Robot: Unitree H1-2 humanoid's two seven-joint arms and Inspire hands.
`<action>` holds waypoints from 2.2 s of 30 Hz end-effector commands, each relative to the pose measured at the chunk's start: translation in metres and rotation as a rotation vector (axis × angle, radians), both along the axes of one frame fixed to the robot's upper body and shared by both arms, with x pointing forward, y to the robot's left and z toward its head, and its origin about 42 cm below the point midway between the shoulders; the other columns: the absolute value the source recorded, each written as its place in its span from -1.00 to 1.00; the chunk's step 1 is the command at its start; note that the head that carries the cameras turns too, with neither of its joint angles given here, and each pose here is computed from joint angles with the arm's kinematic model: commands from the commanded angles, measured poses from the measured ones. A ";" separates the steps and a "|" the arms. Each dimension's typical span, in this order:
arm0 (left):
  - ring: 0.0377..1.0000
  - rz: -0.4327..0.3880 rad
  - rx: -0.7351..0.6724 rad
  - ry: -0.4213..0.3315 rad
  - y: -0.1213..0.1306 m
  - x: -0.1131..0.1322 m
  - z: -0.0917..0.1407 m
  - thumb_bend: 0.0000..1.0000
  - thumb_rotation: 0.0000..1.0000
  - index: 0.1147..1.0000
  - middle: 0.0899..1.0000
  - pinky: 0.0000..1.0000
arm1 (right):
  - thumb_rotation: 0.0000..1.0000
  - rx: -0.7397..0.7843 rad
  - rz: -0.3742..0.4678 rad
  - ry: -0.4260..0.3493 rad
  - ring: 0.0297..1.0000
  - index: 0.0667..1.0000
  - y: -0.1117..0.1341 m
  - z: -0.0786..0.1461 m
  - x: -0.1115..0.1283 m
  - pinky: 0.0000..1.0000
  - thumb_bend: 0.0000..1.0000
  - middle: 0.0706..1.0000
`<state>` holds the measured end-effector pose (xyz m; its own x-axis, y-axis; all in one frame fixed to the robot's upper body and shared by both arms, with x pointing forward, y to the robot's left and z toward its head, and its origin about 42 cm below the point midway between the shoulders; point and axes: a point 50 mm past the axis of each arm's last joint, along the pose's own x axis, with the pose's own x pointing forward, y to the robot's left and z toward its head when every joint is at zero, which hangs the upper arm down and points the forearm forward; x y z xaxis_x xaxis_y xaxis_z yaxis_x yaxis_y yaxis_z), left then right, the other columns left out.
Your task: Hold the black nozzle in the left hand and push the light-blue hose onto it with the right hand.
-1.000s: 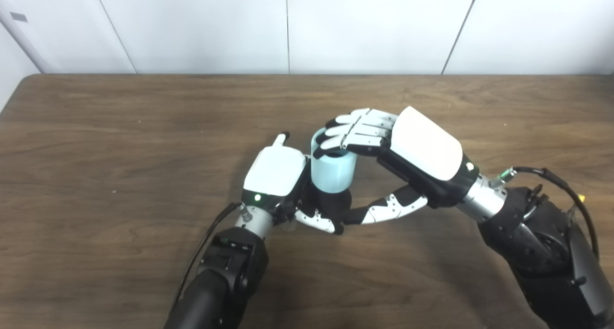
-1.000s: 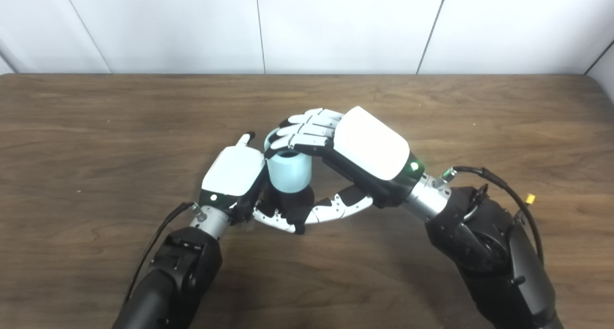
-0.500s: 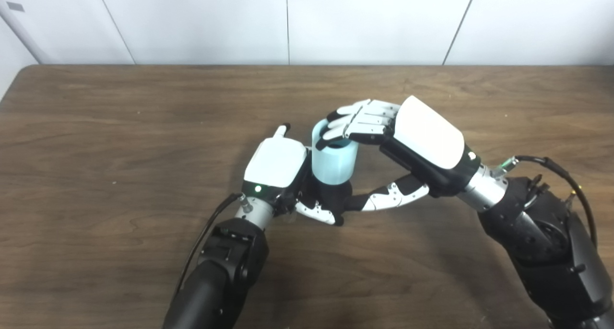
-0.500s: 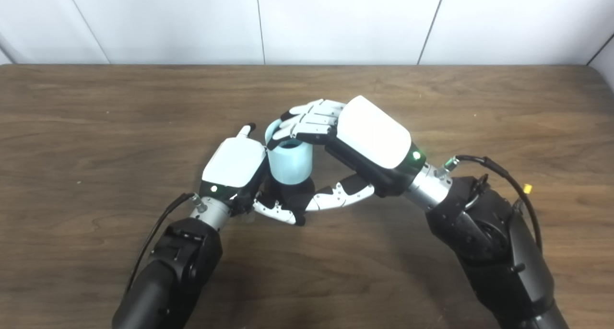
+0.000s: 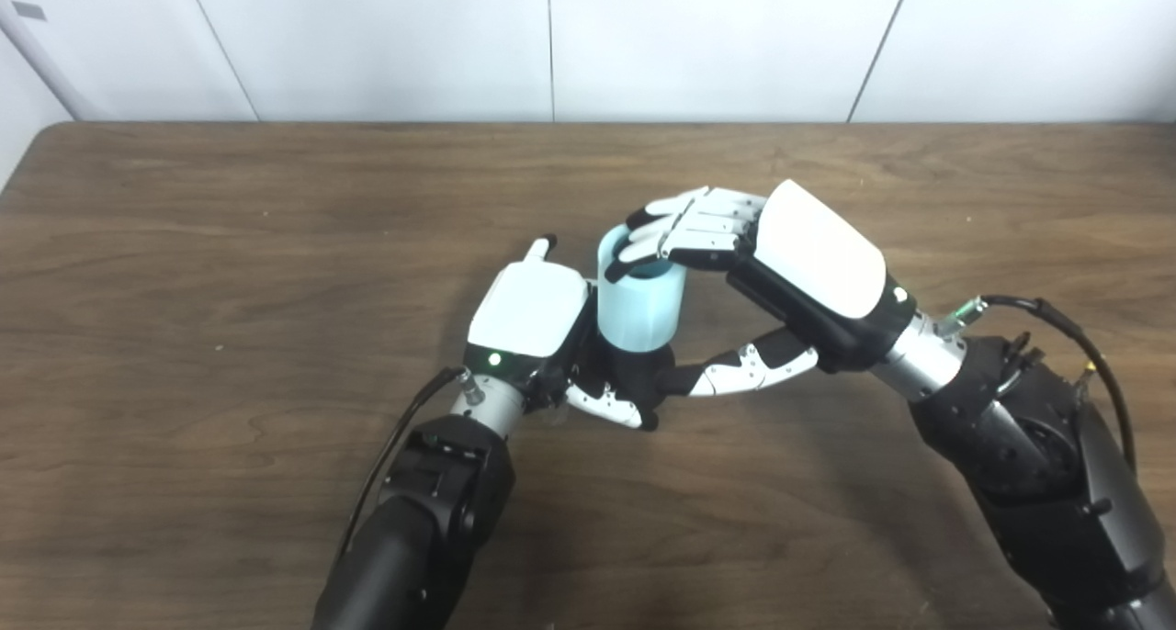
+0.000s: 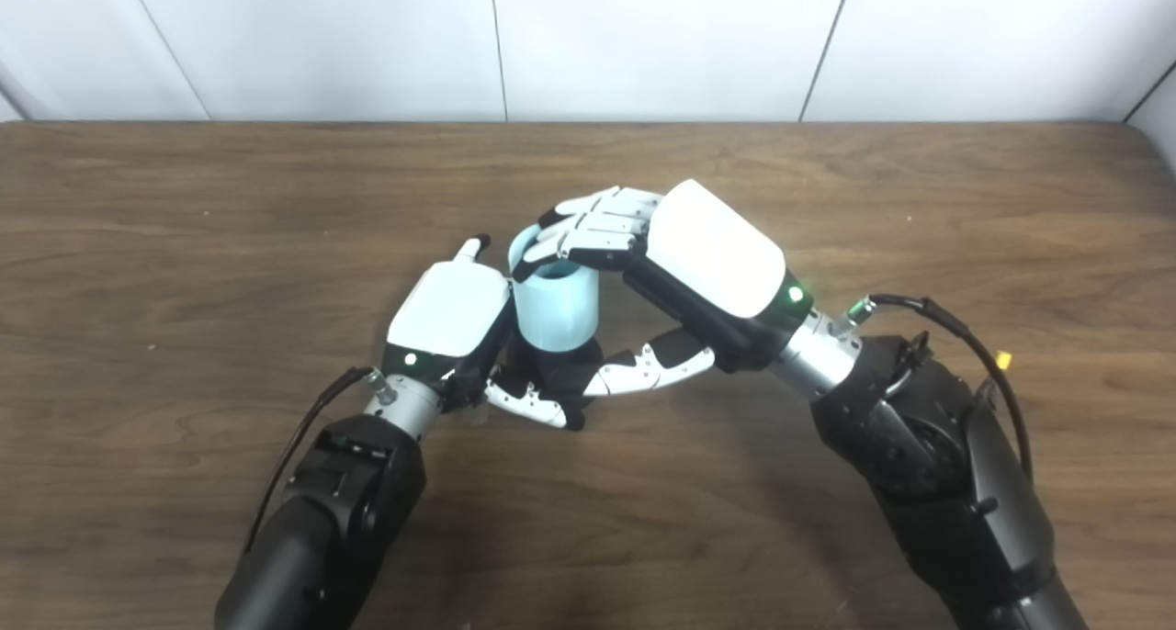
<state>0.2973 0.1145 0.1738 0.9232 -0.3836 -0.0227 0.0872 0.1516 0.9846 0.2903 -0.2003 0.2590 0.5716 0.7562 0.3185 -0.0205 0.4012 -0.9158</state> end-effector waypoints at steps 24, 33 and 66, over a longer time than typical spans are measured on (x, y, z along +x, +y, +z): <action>0.25 -0.006 -0.028 -0.068 -0.005 0.004 0.022 0.04 -1.00 -0.21 -0.05 1.00 | 0.86 -0.159 -0.041 0.199 0.31 0.08 -0.013 -0.032 -0.003 0.35 -0.06 0.21; 0.24 -0.010 -0.021 -0.069 -0.004 0.003 0.021 0.04 -1.00 -0.21 -0.05 1.00 | 0.91 -0.018 -0.022 0.149 0.47 0.31 -0.010 -0.005 -0.001 0.43 -0.10 0.40; 0.17 -0.003 -0.066 -0.070 -0.002 0.006 0.021 0.05 -1.00 -0.14 -0.14 0.51 | 1.00 0.680 -0.184 0.589 0.70 0.76 -0.035 0.008 0.005 0.49 0.00 0.74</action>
